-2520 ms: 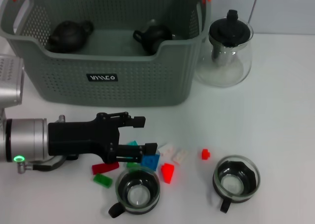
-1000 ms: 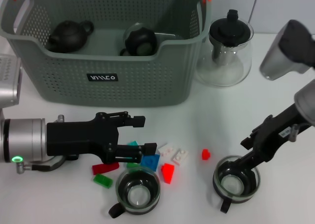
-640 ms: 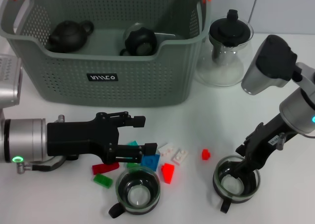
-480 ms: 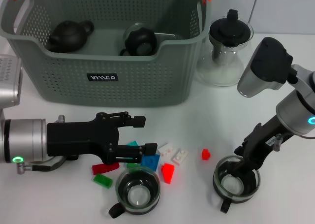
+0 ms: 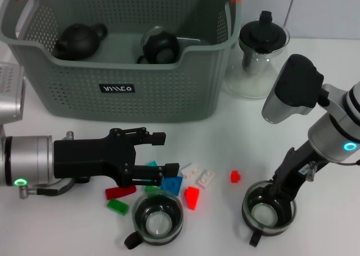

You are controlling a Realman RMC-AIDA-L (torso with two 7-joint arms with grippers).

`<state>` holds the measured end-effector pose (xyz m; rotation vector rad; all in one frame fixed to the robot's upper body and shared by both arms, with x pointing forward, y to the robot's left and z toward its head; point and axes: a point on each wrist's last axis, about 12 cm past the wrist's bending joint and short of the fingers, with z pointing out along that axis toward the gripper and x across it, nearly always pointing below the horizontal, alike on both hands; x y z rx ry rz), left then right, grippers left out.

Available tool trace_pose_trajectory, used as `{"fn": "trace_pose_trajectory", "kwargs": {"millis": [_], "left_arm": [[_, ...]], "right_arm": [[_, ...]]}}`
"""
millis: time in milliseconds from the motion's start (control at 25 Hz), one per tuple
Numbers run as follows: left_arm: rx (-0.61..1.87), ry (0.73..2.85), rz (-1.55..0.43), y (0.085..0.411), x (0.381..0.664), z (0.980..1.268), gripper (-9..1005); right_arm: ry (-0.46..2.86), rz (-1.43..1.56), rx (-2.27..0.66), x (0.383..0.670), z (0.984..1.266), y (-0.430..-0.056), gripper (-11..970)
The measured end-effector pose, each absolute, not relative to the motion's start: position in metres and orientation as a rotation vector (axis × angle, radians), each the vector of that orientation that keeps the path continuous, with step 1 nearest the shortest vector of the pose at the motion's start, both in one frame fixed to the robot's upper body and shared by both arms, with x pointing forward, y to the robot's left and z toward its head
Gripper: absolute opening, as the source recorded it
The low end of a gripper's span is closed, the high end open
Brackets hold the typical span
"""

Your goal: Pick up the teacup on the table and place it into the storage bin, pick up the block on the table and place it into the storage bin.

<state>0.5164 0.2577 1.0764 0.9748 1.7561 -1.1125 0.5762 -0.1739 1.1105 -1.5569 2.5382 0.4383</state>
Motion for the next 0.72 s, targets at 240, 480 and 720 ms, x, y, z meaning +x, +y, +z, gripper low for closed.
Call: {"fn": "trace_pose_trajectory", "kwargs": {"millis": [240, 480, 720], "left_arm": [[0.976, 1.755, -1.115, 0.258, 0.516, 1.077, 827], [0.976, 1.755, -1.115, 0.259, 0.515, 1.077, 827], [0.974, 1.759, -1.109, 0.261, 0.514, 1.077, 828]], "right_arm": [[2.536, 0.44, -1.538, 0.577, 1.112, -0.176, 130], [2.523, 0.461, -1.531, 0.576, 1.121, -0.18, 57], [2.456, 0.534, -1.498, 0.568, 1.174, -0.197, 58]]}}
